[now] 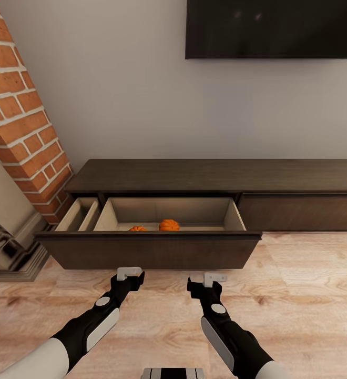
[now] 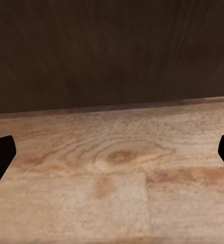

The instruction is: Place each of the two pumpkins and all three candles from the living room inside a cabinet in the living room (use any cabinet), then make sure every cabinet is closed, and position the cauldron so it is next to a table in the living room.

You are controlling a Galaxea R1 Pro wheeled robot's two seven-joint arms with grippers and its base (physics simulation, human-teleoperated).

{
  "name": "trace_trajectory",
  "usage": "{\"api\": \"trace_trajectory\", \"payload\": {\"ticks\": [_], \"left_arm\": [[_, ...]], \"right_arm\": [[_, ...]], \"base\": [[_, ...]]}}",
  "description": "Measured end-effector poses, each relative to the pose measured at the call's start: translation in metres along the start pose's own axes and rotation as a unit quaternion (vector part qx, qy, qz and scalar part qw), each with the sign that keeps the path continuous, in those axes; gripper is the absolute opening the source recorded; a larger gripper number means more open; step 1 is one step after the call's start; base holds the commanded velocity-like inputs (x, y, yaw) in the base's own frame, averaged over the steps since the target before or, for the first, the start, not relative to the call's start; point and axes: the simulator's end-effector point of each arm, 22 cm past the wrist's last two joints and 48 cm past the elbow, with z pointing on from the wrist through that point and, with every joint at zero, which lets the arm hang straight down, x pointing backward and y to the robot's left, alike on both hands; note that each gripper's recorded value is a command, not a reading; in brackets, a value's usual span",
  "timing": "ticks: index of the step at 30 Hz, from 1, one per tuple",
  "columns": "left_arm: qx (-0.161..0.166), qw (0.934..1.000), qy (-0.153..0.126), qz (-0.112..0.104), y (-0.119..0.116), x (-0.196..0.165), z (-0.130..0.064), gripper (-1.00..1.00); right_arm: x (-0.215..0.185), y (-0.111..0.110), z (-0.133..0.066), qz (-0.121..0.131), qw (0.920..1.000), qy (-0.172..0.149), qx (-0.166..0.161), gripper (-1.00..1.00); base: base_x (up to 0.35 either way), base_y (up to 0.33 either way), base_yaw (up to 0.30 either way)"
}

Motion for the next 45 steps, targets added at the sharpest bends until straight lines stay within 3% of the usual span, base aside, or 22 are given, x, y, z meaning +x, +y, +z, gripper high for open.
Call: {"api": "trace_trajectory", "payload": {"ticks": [23, 45], "left_arm": [[0.001, 1.0, 0.0, 0.001, -0.0008, -0.0006, 0.0001, 1.0], [-0.001, 1.0, 0.0, 0.001, 0.0011, 0.0, 0.0001, 1.0]], "right_arm": [[-0.0002, -0.0003, -0.0002, 0.001, 1.0, 0.0, 0.001, 1.0], [0.0006, -0.0002, -0.0001, 0.004, 1.0, 0.002, 0.0, 1.0]], "base": [[0.195, 0.0, 0.0], [0.11, 0.0, 0.0]]}}
